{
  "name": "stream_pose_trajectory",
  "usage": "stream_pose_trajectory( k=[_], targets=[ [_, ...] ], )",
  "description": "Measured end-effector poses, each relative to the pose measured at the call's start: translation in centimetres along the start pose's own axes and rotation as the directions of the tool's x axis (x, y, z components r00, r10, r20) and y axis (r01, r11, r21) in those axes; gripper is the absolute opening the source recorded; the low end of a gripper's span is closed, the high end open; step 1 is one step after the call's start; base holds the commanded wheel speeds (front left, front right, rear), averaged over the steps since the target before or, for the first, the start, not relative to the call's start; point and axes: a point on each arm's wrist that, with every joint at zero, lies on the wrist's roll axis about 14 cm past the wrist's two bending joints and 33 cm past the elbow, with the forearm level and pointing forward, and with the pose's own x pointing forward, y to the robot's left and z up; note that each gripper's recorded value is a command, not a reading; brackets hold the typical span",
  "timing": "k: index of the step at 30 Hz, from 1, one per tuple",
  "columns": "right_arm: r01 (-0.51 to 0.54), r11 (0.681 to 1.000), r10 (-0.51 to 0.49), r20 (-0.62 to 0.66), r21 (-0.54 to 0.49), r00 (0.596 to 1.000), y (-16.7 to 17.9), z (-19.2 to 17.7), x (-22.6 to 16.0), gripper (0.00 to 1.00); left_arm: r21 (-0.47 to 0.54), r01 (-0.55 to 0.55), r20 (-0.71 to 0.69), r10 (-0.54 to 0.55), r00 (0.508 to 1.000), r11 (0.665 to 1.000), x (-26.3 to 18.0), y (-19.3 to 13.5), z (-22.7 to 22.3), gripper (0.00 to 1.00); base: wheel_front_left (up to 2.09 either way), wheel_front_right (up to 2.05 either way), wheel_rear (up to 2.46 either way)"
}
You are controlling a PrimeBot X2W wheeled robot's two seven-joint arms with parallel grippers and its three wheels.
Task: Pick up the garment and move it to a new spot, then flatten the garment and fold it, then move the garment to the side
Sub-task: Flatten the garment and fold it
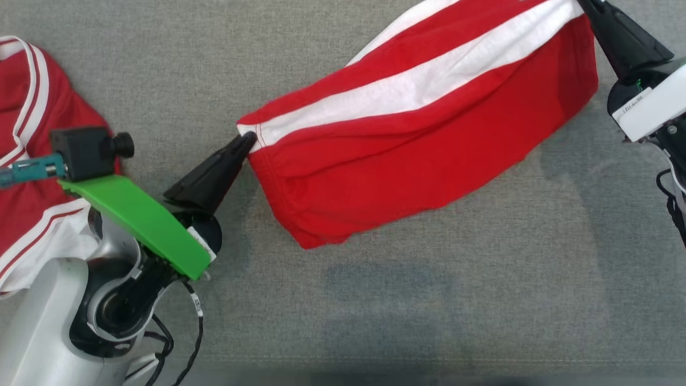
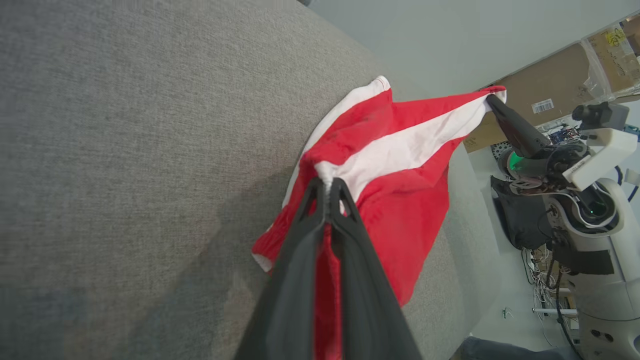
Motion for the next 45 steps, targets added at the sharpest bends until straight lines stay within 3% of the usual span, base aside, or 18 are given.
stream_pose_trajectory(
  k=[3, 13, 41, 42, 44, 45],
  targets=[
    [-0.013, 1.000, 0.013, -0.055, -0.010, 0.998, -0.7, -2.0, 3.3, 0.00, -0.020, -0.068, 0.010, 0.068, 0.998, 0.997, 1.3, 3.1, 0.3, 0.00, 0.00, 0.00, 0.00],
    [0.007, 1.000, -0.008, -0.136, -0.003, 0.991, -2.6, -5.5, 6.3, 0.00, -0.067, -0.134, 0.006, 0.135, 0.991, 0.989, 2.8, 6.3, -0.7, 0.00, 0.00, 0.00, 0.00],
    [0.004, 0.995, -0.019, -0.144, -0.098, 0.989, -2.3, -5.4, 9.7, 0.00, -0.038, -0.132, 0.089, 0.135, 0.987, 0.991, 2.8, 5.8, 0.1, 0.00, 0.00, 0.00, 0.00],
    [0.003, 0.995, -0.018, -0.142, -0.102, 0.990, -2.2, -5.3, 9.8, 0.03, -0.038, -0.133, 0.092, 0.136, 0.986, 0.990, 2.7, 5.8, 0.1, 0.00, 0.00, 0.00, 0.00],
    [0.006, 0.993, -0.022, -0.130, -0.120, 0.991, -2.3, -5.1, 9.9, 0.47, -0.037, -0.141, 0.099, 0.144, 0.985, 0.989, 2.7, 6.0, 0.2, 0.06, 0.00, 0.00, 0.00],
    [0.010, 0.992, -0.026, -0.125, -0.124, 0.992, -2.4, -5.1, 9.9, 0.91, -0.034, -0.147, 0.099, 0.149, 0.984, 0.989, 2.7, 6.1, 0.1, 0.24, 0.00, 0.00, 0.00]
  ],
)
